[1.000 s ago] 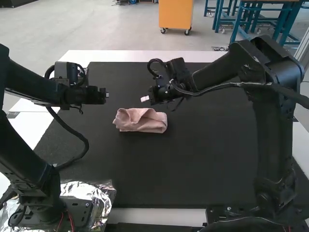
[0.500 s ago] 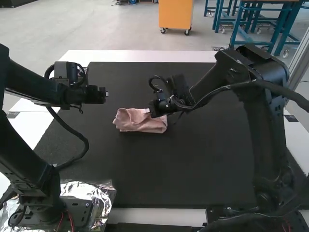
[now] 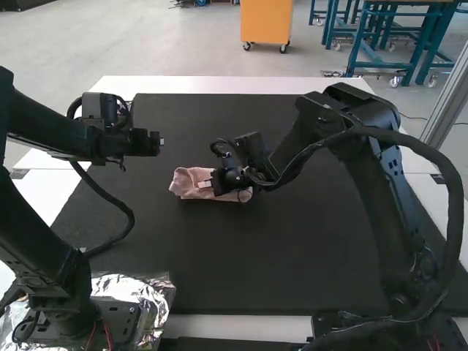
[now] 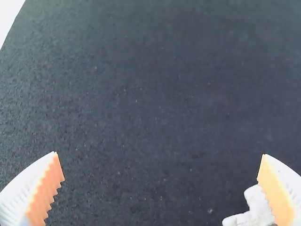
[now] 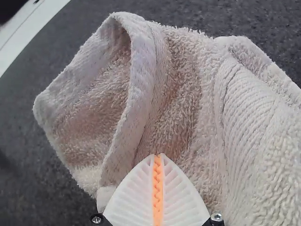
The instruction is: Fold the towel.
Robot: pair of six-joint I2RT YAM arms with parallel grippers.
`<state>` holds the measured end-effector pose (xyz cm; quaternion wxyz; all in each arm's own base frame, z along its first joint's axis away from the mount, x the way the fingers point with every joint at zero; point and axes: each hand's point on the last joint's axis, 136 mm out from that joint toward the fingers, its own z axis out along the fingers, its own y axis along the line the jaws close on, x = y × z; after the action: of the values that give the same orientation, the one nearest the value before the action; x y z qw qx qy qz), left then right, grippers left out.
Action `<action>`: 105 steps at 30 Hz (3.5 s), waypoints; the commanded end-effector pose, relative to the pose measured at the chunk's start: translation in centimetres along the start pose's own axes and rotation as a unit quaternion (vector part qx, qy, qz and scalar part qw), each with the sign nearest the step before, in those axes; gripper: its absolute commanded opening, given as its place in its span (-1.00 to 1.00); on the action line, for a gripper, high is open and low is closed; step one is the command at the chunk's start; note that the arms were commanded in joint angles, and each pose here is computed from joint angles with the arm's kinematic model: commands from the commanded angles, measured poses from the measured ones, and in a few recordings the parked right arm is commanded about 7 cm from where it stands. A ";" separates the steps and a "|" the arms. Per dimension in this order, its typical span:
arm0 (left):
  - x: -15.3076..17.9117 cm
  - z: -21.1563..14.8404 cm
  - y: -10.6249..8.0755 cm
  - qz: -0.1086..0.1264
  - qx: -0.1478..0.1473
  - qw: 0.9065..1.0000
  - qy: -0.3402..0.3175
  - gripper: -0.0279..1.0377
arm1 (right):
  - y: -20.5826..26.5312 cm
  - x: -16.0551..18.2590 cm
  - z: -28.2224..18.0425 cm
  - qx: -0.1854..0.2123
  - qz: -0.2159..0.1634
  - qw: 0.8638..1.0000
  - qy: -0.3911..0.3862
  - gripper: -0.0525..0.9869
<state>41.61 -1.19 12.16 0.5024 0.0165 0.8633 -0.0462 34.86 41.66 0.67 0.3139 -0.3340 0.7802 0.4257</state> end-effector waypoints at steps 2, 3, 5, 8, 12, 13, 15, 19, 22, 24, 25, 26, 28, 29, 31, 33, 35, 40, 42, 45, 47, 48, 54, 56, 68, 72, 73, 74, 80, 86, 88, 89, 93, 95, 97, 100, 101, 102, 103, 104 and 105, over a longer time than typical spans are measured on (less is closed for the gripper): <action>-2.2 -0.6 -0.3 0.008 0.001 1.000 -0.029 0.87 | 1.3 1.0 1.3 -0.024 0.021 0.999 -0.004 -0.95; -2.3 -0.6 -0.3 0.008 0.001 1.000 -0.030 0.87 | 1.3 1.2 1.6 -0.026 0.022 0.999 -0.007 -0.95; -2.6 -0.8 -0.3 0.009 0.001 0.999 -0.034 0.87 | 1.3 1.7 2.1 -0.030 0.027 0.999 -0.012 -0.95; -2.9 -1.0 -0.3 0.009 0.001 0.999 -0.039 0.87 | 1.7 1.6 2.3 -0.039 0.035 0.998 -0.029 -0.94; -3.3 -1.3 -0.4 0.010 0.002 0.999 -0.045 0.87 | 2.2 -0.3 1.2 -0.047 0.060 0.996 -0.055 -0.94; -3.7 -1.5 -0.4 0.011 0.002 0.999 -0.050 0.87 | 2.9 -1.7 0.5 -0.051 0.055 0.995 -0.068 -0.94; -4.3 -1.9 -0.5 0.010 0.002 0.998 -0.056 0.87 | 4.2 -4.3 -1.0 -0.055 0.045 0.994 -0.084 -0.94; -6.1 -2.9 -0.6 0.012 0.002 0.997 -0.070 0.87 | 6.8 -8.8 -3.8 -0.060 0.037 0.992 -0.100 -0.79; -7.3 -3.6 -0.7 0.013 0.002 0.997 -0.077 0.87 | 8.7 -11.6 -6.1 -0.057 0.039 0.992 -0.106 0.00; -7.9 -4.0 -0.7 0.012 0.001 0.997 -0.080 0.87 | 10.1 -13.3 -7.7 -0.058 0.036 0.992 -0.110 0.76; -8.3 -4.2 -0.8 0.012 0.002 0.997 -0.081 0.87 | 10.8 -14.0 -8.6 -0.060 0.034 0.991 -0.112 0.88; -8.8 -4.6 -0.8 0.013 0.002 0.996 -0.083 0.87 | 11.6 -15.1 -9.7 -0.061 0.031 0.991 -0.118 0.88; -9.8 -5.3 -0.9 0.013 0.002 0.996 -0.092 0.87 | 13.3 -17.1 -12.2 -0.063 0.021 0.989 -0.134 0.88; -10.6 -5.9 -1.0 0.014 0.002 0.995 -0.101 0.87 | 14.1 -18.4 -13.7 -0.064 0.014 0.987 -0.148 0.87; -12.0 -7.0 -1.1 0.016 0.002 0.993 -0.118 0.87 | 14.7 -21.2 -17.3 -0.041 -0.008 0.981 -0.188 0.87; -13.5 -8.2 -1.3 0.019 0.002 0.991 -0.136 0.87 | 15.3 -24.2 -21.6 -0.020 -0.031 0.972 -0.232 0.87; -15.1 -9.9 -1.4 0.021 0.002 0.987 -0.157 0.87 | 15.5 -26.6 -26.0 0.012 -0.040 0.961 -0.274 0.87; -18.5 -15.3 -2.1 0.027 0.003 0.976 -0.215 0.87 | 16.7 -29.2 -37.2 0.077 -0.066 0.930 -0.354 0.87; -19.7 -17.9 -2.0 0.030 -0.001 0.970 -0.241 0.87 | 16.9 -28.9 -41.7 0.113 -0.071 0.913 -0.385 0.87; -21.3 -21.9 -2.1 0.033 -0.006 0.958 -0.286 0.87 | 18.9 -27.5 -47.7 0.150 -0.095 0.883 -0.434 0.87; -22.3 -25.2 -2.6 0.037 -0.005 0.945 -0.325 0.87 | 20.7 -25.6 -50.7 0.172 -0.107 0.868 -0.453 0.87; -22.7 -27.0 -2.9 0.041 -0.004 0.937 -0.346 0.87 | 21.4 -24.5 -51.7 0.184 -0.121 0.860 -0.461 0.87; -22.4 -37.2 -4.3 0.045 0.007 0.891 -0.453 0.87 | 27.4 -17.7 -56.9 0.222 -0.168 0.800 -0.531 0.87; -21.6 -40.1 -4.6 0.046 0.005 0.873 -0.486 0.87 | 29.7 -15.5 -58.5 0.220 -0.178 0.776 -0.563 0.87; -15.0 -47.4 -5.3 0.081 -0.019 0.813 -0.576 0.87 | 27.9 -10.6 -61.4 0.420 -0.239 0.675 -0.557 0.87; -13.5 -41.0 -5.4 0.111 -0.004 0.834 -0.541 0.87 | 19.3 -9.7 -60.0 0.490 -0.184 0.659 -0.540 0.87; -12.8 -38.9 -5.6 0.126 0.003 0.838 -0.531 0.87 | 17.6 -9.5 -59.4 0.499 -0.186 0.653 -0.539 0.87; -11.9 -36.7 -5.4 0.126 0.004 0.846 -0.519 0.87 | 16.3 -9.3 -58.6 0.495 -0.189 0.651 -0.543 0.87; -6.4 -27.5 -3.9 0.125 -0.002 0.862 -0.491 0.87 | 10.7 -6.7 -55.0 0.504 -0.226 0.625 -0.552 0.87; -0.8 -20.7 -1.0 0.096 -0.050 0.925 -0.364 0.87 | 1.3 -0.4 -50.9 0.575 -0.110 0.683 -0.438 0.87; 0.9 -19.6 1.5 0.014 -0.091 0.941 -0.325 0.87 | -0.8 1.7 -50.1 0.597 -0.073 0.695 -0.395 0.87; 2.1 -18.9 2.4 -0.048 -0.097 0.947 -0.302 0.87 | -1.7 3.0 -49.3 0.602 -0.056 0.709 -0.364 0.87; 4.8 -17.4 3.0 -0.149 -0.088 0.952 -0.253 0.87 | -3.1 5.3 -47.8 0.604 -0.031 0.732 -0.312 0.87; 4.9 -17.3 3.1 -0.154 -0.089 0.951 -0.251 0.87 | -3.1 5.3 -47.6 0.600 -0.032 0.736 -0.310 0.87; 4.9 -17.3 3.1 -0.155 -0.090 0.951 -0.250 0.87 | -3.0 5.2 -47.2 0.592 -0.035 0.744 -0.309 0.87; 4.9 -17.3 3.1 -0.155 -0.090 0.951 -0.250 0.87 | -3.0 5.2 -47.1 0.591 -0.035 0.745 -0.308 0.87; 4.9 -17.3 3.1 -0.155 -0.090 0.951 -0.250 0.87 | -3.0 5.2 -47.1 0.591 -0.035 0.745 -0.308 0.87; 4.9 -17.3 3.1 -0.155 -0.090 0.951 -0.250 0.87 | -3.0 5.2 -47.1 0.591 -0.035 0.745 -0.308 0.87; 4.9 -17.3 3.1 -0.155 -0.090 0.951 -0.250 0.87 | -3.0 5.2 -47.1 0.591 -0.035 0.745 -0.308 0.87; 4.9 -17.3 3.1 -0.155 -0.090 0.951 -0.250 0.87 | -3.0 5.2 -47.1 0.591 -0.035 0.745 -0.308 0.87; 4.9 -17.3 3.1 -0.155 -0.090 0.951 -0.250 0.87 | -3.0 5.2 -47.1 0.590 -0.035 0.745 -0.308 0.87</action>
<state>24.49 2.97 16.07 0.6843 -0.1593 0.7098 -0.0503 24.52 -2.02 16.02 0.6837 0.0422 0.7268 -0.0501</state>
